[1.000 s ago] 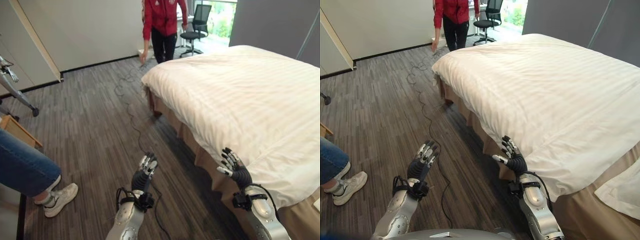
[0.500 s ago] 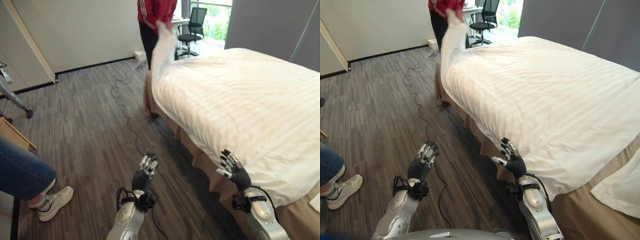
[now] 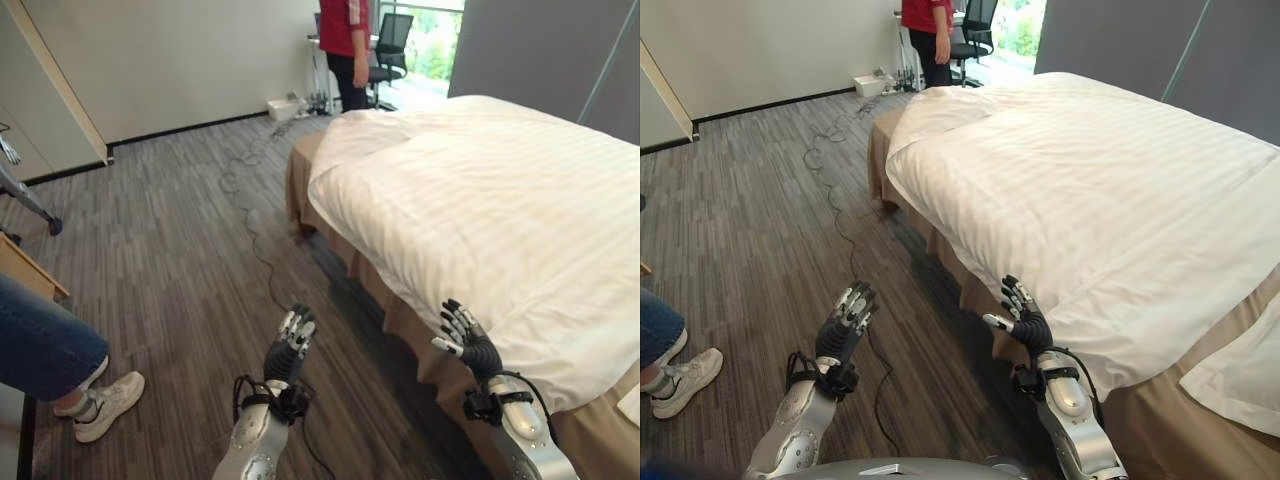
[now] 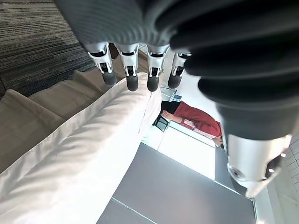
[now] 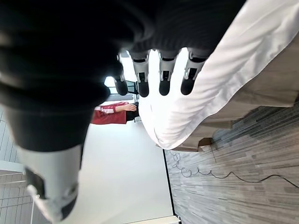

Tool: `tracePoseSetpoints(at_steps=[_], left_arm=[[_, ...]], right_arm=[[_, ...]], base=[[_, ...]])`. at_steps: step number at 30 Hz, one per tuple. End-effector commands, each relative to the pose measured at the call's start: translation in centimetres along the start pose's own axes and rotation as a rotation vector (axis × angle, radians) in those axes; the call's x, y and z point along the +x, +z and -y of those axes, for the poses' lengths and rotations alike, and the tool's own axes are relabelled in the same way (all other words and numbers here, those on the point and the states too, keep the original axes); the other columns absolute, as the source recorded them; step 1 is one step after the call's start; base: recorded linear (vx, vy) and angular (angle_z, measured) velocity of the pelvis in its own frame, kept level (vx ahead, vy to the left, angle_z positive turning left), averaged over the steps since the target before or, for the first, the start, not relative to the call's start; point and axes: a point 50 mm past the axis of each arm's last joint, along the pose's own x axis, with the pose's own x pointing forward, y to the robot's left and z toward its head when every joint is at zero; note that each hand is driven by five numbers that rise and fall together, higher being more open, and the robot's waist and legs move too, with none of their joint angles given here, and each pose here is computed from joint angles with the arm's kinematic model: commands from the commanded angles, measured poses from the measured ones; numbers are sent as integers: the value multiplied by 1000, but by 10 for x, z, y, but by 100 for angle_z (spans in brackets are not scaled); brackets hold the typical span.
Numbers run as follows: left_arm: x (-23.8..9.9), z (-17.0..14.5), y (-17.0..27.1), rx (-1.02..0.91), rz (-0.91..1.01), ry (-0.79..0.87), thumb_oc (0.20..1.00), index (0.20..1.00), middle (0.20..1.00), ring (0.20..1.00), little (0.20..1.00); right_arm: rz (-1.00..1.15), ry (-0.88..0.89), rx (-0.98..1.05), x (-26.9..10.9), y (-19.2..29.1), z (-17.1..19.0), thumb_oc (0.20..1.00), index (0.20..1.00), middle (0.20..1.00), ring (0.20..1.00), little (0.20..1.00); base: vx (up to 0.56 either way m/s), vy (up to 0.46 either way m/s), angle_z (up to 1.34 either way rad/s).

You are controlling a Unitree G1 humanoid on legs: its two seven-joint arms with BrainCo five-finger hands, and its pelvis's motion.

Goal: Making the bed.

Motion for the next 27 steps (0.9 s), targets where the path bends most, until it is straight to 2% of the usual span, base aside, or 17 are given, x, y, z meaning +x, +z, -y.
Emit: tracePoseSetpoints(at_steps=[1,5,6,9,27], left_arm=[[18,0,20,-3,101,-30,1000,1000,1000,1000,1000],[19,-2,25,8,117,-21,1000,1000,1000,1000,1000],[20,-6,31,59,137,-12,1000,1000,1000,1000,1000],[19,-12,32,37,145,34,1000,1000,1000,1000,1000],[12,-14,26,56,116,30,1000,1000,1000,1000,1000]], right_arm=[[65,-76,-16,5,16,34,1000,1000,1000,1000,1000],[71,-57,57,8,15,25,1000,1000,1000,1000,1000],[65,-11,49,11,14,18,1000,1000,1000,1000,1000],[76,34,30,13,19,9,1000,1000,1000,1000,1000],[46,81,-2,11,14,2,1000,1000,1000,1000,1000]], base=[[0,0,0],[-9,120,-5],[-11,138,-21],[-16,102,-17],[4,46,0]])
